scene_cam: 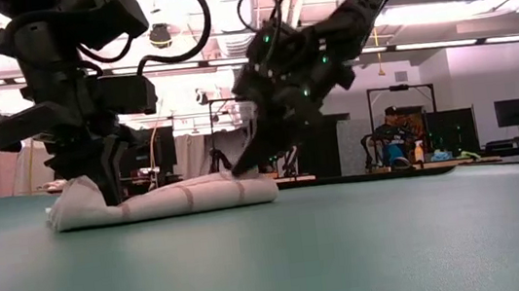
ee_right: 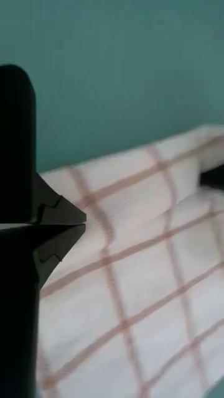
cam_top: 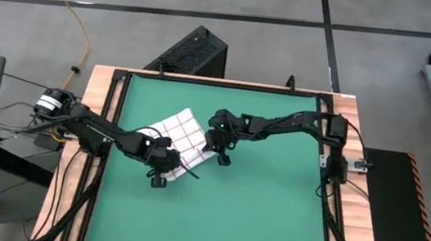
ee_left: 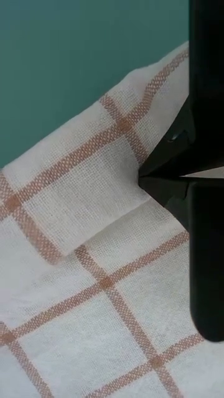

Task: Roll towel
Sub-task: Roll the white towel

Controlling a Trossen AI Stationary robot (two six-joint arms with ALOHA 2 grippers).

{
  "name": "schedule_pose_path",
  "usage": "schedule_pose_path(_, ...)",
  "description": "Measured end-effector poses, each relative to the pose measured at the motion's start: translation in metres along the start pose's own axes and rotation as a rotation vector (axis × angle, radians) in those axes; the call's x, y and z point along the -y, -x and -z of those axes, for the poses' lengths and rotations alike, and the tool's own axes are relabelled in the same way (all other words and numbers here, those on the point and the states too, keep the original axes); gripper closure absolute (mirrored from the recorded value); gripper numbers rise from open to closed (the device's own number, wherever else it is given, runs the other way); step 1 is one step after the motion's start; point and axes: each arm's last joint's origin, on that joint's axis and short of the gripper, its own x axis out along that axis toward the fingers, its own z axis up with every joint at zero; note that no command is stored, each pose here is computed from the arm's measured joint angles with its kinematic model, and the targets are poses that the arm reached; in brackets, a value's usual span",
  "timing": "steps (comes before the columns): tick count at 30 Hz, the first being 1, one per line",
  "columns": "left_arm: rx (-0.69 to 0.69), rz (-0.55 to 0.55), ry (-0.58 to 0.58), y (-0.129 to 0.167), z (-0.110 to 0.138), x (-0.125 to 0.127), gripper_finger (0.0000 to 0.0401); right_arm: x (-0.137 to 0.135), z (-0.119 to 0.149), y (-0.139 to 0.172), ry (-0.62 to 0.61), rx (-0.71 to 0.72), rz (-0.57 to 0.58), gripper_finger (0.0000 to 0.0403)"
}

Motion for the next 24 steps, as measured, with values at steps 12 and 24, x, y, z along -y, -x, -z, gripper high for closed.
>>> schedule_pose_path(12, 0.065, -0.003, 0.041, 0.020, -0.010, -0.002, 0.0401, 0.014, 0.026, -0.012, -0.154, -0.088, 0.017, 0.0389)
schedule_pose_path(24, 0.456, 0.011, 0.370, 0.075, 0.000, 0.024, 0.0401, 0.016, 0.027, -0.011, -0.154, -0.097, 0.031, 0.0389)
